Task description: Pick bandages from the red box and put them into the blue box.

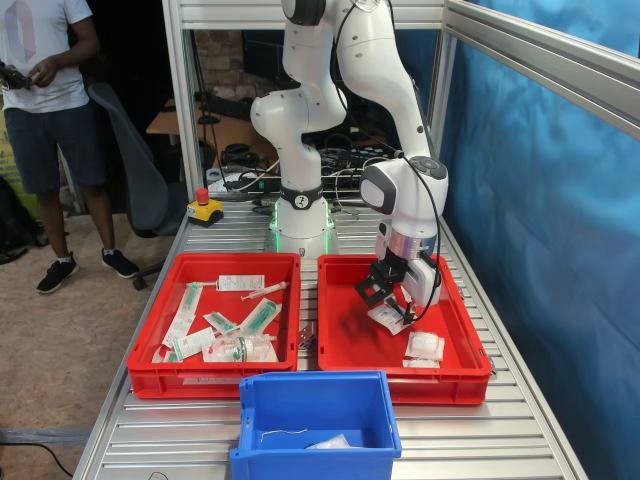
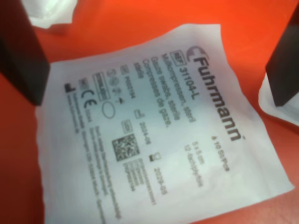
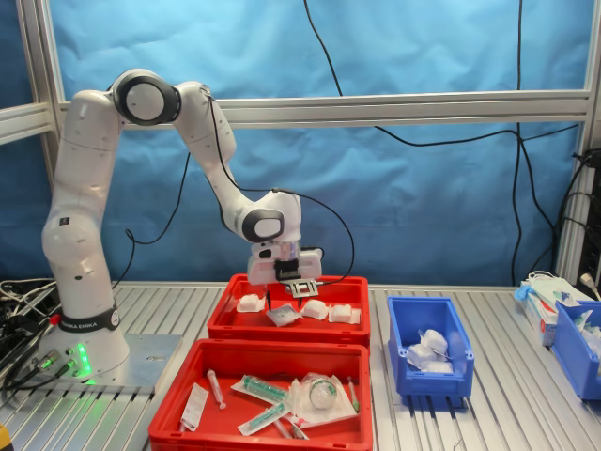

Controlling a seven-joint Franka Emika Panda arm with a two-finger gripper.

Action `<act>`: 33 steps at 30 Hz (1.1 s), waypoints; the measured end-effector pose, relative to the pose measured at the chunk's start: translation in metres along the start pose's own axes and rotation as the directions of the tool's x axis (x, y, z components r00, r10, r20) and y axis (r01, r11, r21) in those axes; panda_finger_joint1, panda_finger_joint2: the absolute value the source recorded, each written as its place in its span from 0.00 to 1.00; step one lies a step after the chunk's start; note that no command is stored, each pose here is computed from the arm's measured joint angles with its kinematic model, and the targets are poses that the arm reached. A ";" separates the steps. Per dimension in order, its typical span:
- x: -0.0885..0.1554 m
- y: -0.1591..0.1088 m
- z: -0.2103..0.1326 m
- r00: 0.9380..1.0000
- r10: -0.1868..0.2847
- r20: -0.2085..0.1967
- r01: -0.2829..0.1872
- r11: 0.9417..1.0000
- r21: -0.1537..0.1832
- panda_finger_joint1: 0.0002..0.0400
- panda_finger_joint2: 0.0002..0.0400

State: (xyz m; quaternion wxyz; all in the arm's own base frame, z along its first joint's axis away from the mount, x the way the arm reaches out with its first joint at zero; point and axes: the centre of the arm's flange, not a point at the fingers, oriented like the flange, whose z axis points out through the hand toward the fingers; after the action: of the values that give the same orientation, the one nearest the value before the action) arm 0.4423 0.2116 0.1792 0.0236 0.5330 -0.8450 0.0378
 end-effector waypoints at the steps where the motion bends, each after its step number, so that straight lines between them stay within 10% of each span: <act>1: -0.001 0.000 0.001 1.000 -0.001 -0.001 0.001 1.000 -0.001 1.00 1.00; 33: 0.004 -0.011 0.029 0.999 0.020 -0.038 -0.021 1.000 -0.021 0.98 0.98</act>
State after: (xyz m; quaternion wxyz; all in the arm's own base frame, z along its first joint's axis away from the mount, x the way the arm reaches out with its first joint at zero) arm 0.4509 0.2007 0.1507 0.0449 0.5230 -0.8502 0.0391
